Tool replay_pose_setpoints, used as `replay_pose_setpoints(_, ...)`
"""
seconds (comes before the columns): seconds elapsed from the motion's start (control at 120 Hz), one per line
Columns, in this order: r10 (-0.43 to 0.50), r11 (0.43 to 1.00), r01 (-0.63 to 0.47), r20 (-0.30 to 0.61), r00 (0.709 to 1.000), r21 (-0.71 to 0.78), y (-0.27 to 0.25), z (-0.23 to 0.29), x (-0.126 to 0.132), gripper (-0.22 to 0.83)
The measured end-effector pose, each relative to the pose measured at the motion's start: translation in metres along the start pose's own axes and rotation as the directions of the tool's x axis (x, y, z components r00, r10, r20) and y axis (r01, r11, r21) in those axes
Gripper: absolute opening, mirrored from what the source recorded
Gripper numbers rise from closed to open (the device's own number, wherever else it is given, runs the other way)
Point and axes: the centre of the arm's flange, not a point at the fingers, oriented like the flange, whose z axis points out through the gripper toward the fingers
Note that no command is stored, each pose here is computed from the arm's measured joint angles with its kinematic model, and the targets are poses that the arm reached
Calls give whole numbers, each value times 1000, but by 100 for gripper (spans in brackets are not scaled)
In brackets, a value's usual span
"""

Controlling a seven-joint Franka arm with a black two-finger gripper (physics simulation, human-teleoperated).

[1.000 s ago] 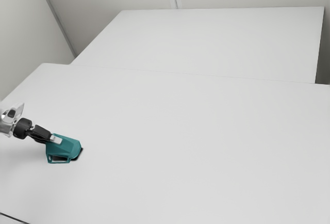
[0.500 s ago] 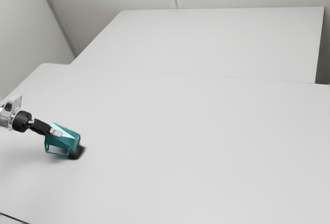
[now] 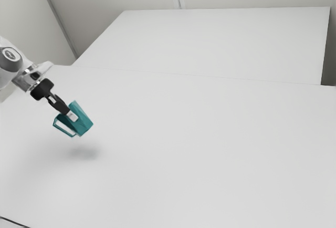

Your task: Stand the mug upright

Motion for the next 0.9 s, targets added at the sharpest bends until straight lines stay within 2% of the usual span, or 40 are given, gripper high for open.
replay_pose_setpoints(0.1,31,991,-45,114,993,127,22,4,31,-15)
replay_pose_setpoints(0.225,25,965,-78,209,978,250,46,31,53,-14)
replay_pose_setpoints(0.35,18,927,-110,251,968,357,69,51,86,-15)
replay_pose_setpoints(0.525,-33,875,-82,229,973,476,88,68,116,-16)
replay_pose_setpoints(0.708,-130,841,22,162,978,540,85,101,106,-17)
replay_pose_setpoints(0.9,-173,819,92,90,981,567,99,129,120,-17)
